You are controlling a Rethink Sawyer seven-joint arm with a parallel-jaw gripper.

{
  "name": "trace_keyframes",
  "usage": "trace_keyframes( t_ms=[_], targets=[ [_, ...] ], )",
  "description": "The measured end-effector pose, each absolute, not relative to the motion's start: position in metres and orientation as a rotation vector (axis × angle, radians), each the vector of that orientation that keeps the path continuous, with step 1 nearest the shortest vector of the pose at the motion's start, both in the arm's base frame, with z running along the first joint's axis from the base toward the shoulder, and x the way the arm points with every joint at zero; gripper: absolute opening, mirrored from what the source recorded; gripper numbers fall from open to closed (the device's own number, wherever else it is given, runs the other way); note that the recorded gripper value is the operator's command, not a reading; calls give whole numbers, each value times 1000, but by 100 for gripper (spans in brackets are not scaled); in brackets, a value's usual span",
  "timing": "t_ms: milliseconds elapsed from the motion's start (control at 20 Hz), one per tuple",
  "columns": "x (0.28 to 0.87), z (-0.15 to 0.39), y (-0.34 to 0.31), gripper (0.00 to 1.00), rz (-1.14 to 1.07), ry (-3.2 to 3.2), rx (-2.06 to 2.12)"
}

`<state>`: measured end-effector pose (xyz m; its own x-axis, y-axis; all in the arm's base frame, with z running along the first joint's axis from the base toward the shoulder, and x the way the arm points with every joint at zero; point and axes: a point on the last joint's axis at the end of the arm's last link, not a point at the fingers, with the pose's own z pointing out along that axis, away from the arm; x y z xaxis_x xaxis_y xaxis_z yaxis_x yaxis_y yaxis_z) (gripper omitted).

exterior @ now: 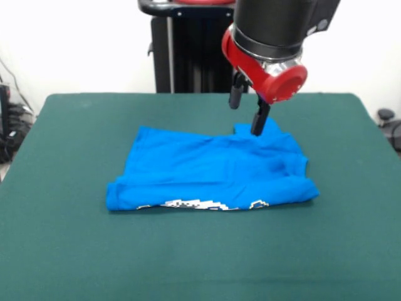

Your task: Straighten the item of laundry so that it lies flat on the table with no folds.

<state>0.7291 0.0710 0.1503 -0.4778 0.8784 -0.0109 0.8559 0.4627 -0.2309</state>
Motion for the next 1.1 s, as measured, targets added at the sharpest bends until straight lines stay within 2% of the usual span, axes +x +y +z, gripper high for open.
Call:
trace_keyframes(
  t_ms=[550,1100],
  targets=[
    [773,190,36,100,90,-2899,-1716],
    [779,210,28,100,69,-2947,-1744]
  ],
)
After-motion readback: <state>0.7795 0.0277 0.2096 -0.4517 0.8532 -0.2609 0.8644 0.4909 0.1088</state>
